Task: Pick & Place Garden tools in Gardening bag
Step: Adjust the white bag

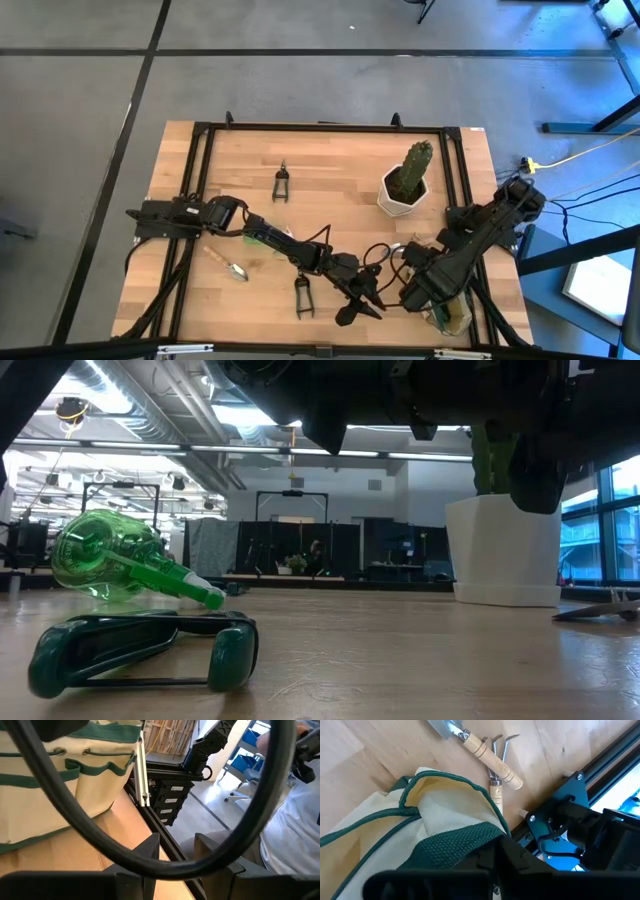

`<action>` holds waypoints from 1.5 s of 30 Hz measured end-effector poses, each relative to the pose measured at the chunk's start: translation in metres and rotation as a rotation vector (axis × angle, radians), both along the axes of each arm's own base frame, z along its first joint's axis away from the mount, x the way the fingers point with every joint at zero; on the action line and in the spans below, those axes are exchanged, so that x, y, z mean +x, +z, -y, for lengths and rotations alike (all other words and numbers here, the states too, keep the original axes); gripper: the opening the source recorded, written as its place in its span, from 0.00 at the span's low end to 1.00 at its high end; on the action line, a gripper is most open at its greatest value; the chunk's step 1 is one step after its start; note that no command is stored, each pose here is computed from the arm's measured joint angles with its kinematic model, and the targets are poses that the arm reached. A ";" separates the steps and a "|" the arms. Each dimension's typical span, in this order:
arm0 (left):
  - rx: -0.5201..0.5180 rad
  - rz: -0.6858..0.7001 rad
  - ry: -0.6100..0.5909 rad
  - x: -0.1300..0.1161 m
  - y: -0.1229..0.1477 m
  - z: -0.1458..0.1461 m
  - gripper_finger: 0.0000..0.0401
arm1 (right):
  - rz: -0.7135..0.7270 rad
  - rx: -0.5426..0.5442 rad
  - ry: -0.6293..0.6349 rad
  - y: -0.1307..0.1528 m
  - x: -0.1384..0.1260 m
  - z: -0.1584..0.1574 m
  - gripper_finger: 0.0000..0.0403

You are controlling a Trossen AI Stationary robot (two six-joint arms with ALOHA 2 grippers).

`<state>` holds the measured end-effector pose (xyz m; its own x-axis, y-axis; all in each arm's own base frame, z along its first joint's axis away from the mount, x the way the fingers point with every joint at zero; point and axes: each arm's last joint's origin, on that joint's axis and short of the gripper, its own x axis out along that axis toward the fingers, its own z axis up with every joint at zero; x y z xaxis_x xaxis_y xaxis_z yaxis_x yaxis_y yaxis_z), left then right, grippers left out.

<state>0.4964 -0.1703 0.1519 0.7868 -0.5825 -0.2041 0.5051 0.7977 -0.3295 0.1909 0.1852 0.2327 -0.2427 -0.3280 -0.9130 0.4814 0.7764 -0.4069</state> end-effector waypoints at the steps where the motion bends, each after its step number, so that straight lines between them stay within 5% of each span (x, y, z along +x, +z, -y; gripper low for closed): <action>1: 0.000 0.000 0.000 0.000 0.000 0.000 0.29 | 0.002 0.002 -0.002 0.001 0.000 0.000 0.01; 18: -0.002 -0.004 0.001 0.000 0.000 0.000 0.29 | 0.045 0.014 -0.025 0.009 -0.003 0.004 0.02; 35: -0.002 -0.008 0.010 0.000 -0.001 0.000 0.29 | 0.121 0.069 0.098 0.032 0.006 -0.002 0.38; 45: 0.064 0.001 0.148 0.005 -0.003 -0.016 0.29 | 0.153 0.163 0.288 0.058 0.012 -0.011 0.41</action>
<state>0.5018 -0.1546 0.1492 0.8632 -0.4461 -0.2364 0.3808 0.8827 -0.2754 0.2024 0.1959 0.2908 -0.0177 -0.2098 -0.9776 0.2790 0.9379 -0.2063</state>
